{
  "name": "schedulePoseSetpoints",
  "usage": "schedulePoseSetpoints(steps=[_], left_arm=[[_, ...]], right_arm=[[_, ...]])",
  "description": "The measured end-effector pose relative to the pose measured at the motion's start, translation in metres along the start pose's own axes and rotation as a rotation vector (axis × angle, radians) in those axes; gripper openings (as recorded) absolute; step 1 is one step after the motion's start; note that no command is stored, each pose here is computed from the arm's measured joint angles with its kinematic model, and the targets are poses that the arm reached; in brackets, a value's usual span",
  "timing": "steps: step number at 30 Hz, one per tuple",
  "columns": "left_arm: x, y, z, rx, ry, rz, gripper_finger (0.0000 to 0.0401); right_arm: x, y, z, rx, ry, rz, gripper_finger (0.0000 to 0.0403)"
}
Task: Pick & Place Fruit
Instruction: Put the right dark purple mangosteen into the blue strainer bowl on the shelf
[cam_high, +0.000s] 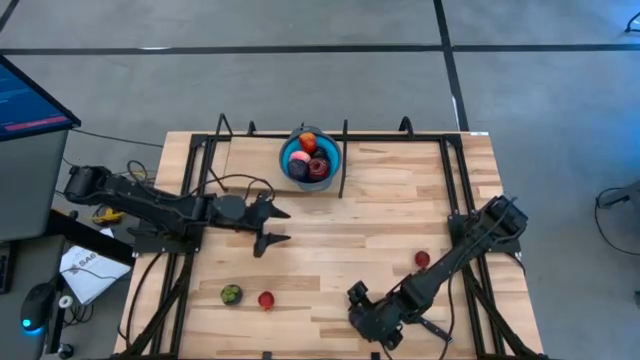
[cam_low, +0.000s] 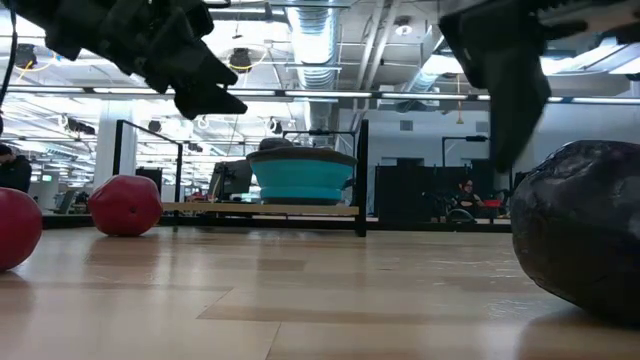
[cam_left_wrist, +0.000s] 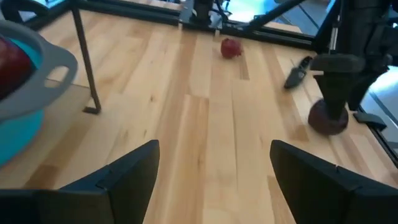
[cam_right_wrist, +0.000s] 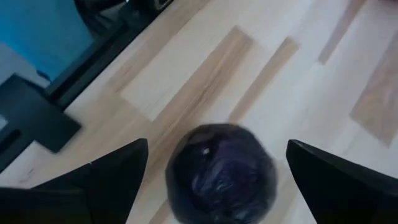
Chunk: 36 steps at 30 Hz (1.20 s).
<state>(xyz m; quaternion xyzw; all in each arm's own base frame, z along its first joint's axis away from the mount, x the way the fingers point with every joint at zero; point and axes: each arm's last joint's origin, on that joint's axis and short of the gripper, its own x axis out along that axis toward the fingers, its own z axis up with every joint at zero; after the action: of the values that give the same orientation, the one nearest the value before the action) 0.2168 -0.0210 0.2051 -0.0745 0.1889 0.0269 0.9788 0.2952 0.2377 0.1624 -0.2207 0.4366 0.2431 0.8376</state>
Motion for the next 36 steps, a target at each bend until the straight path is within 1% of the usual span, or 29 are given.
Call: schedulePoseSetpoints(steps=[6, 13, 16, 25, 28, 32, 36], left_arm=[[-0.001, -0.003, -0.007, 0.003, -0.019, -0.021, 0.0298], [-0.001, -0.001, -0.014, 0.002, -0.032, -0.024, 0.0298], [-0.001, -0.001, -0.016, 0.002, -0.026, -0.023, 0.0298], [-0.001, -0.001, -0.016, 0.003, -0.028, -0.024, 0.0298], [-0.001, -0.001, -0.016, 0.003, -0.028, -0.024, 0.0298], [-0.001, -0.002, -0.016, 0.004, -0.026, -0.028, 0.0298], [-0.002, -0.007, -0.017, 0.014, -0.021, -0.051, 0.0298]], right_arm=[[0.002, -0.003, -0.006, 0.001, 0.055, -0.003, 0.0361], [0.002, -0.005, -0.004, -0.003, 0.041, -0.005, 0.0312], [0.002, -0.008, -0.004, 0.004, 0.041, -0.004, 0.0298], [0.005, -0.025, -0.006, 0.006, 0.040, 0.023, 0.0290], [0.006, -0.037, -0.006, 0.079, 0.036, 0.004, 0.0290], [0.008, -0.060, -0.006, 0.257, -0.005, -0.033, 0.0290], [0.009, -0.089, -0.005, 0.388, -0.074, -0.076, 0.0290]])
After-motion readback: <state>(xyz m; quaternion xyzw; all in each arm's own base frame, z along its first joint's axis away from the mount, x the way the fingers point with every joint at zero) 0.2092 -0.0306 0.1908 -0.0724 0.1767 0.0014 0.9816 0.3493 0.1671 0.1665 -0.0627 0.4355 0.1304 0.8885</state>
